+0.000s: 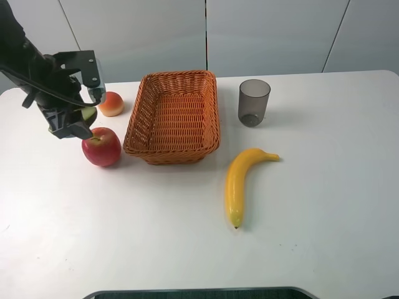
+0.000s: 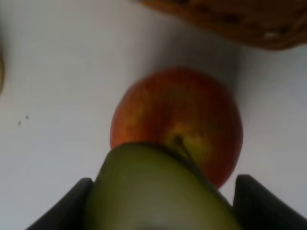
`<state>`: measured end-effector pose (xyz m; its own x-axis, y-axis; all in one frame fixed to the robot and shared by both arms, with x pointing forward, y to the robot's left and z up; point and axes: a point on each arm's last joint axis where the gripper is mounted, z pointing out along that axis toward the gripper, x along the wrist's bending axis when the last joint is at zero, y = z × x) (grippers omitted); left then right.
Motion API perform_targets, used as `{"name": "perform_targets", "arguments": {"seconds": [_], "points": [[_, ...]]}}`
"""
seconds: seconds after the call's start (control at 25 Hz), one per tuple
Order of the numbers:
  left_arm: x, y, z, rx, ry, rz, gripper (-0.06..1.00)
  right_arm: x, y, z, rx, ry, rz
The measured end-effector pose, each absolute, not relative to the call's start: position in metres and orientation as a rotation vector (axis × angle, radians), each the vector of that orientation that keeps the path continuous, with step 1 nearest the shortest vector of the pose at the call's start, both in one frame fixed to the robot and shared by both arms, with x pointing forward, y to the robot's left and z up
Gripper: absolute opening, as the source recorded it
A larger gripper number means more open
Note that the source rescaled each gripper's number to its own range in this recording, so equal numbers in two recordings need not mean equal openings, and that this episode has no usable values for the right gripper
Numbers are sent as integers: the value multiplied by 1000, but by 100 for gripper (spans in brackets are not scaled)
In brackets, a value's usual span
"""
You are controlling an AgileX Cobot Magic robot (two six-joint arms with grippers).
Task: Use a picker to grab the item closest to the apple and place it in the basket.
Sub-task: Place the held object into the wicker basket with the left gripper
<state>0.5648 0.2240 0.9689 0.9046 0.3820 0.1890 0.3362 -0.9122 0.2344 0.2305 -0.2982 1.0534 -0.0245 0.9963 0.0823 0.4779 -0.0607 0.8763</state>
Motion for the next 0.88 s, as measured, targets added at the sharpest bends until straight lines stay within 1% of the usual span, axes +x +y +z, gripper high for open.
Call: {"name": "perform_targets", "arguments": {"seconds": [0.2,0.6,0.88], "points": [[567,205,972,2774,626,410,1,231,-298,1053,1606,1567,1021],[566,187,974,2649,732,383,1,231,-298,1053,1606,1567,1021],[578,153,981,2577,794,353,0,231,-298,1053,1606,1567,1021]]}}
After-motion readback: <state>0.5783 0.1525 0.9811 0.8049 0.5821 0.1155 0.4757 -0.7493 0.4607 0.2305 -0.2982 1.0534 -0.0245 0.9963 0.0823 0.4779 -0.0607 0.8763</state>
